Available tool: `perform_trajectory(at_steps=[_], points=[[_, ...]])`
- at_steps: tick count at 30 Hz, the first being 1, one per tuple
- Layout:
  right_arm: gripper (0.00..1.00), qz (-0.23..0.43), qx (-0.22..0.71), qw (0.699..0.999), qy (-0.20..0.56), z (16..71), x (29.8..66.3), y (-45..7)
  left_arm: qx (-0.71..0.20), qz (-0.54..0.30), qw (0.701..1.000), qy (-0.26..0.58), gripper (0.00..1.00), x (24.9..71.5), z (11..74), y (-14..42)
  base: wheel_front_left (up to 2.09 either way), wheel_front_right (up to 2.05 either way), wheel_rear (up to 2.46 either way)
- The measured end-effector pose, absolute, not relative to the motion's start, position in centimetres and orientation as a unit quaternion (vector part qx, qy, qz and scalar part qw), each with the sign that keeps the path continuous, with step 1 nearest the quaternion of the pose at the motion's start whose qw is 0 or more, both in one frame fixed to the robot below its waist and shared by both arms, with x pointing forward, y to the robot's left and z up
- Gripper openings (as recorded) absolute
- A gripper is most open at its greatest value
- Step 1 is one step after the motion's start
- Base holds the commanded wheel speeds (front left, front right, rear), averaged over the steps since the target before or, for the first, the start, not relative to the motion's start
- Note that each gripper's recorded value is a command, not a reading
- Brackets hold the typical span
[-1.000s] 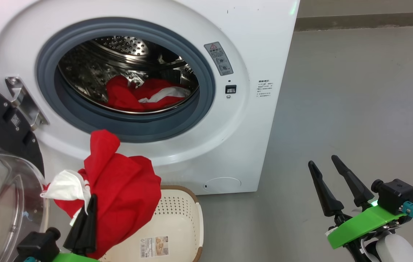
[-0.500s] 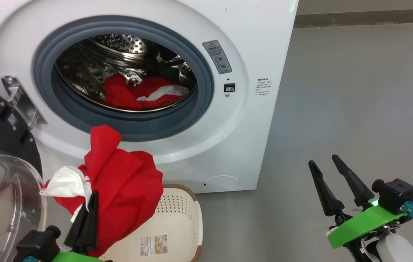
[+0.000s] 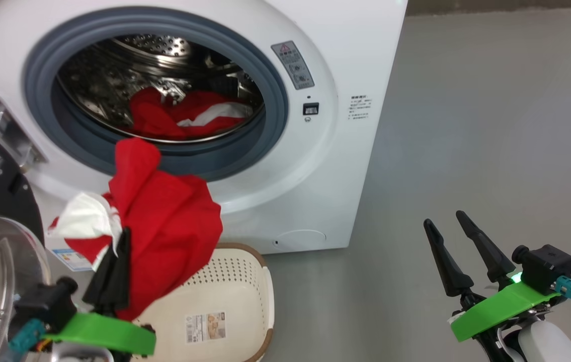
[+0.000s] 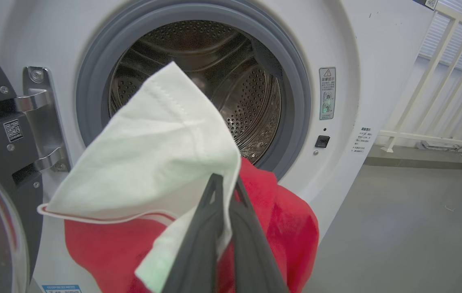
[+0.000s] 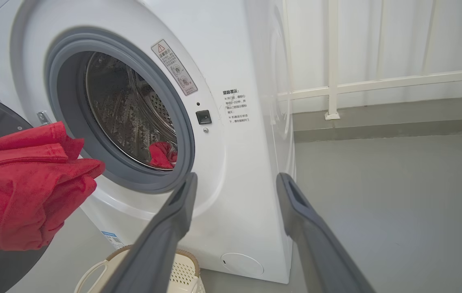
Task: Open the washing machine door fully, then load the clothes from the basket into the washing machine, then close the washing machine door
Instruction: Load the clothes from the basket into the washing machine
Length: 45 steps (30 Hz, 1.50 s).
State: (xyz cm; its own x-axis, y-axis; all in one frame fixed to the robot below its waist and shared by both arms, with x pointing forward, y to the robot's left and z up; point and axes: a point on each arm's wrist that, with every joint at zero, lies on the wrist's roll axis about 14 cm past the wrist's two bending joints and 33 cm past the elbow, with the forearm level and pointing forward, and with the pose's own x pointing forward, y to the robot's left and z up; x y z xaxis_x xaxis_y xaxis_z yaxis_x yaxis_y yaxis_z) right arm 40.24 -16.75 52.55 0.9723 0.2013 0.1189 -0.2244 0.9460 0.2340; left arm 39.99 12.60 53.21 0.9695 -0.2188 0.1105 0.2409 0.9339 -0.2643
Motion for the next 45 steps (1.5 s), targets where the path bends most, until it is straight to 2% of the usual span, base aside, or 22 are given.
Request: perform_trajectory(at_steps=[18, 32, 45], points=[[1.00, 0.097, 0.124, 0.987, -0.025, 50.5, 43.0, -17.4, -0.123, -0.146, 0.981, -0.025, 0.00, 51.1, 52.8, 10.5, 0.00, 0.00, 0.00], [1.00, 0.080, 0.132, 0.988, -0.003, 47.8, 46.3, -18.0, -0.131, -0.138, 0.982, 0.005, 0.00, 61.1, 50.1, 8.8, 0.00, 0.00, 0.00], [1.00, 0.056, 0.131, 0.989, 0.031, 43.9, 48.1, -19.0, -0.107, -0.144, 0.983, 0.035, 0.00, 68.0, 46.1, 7.1, 0.00, 0.00, 0.00]])
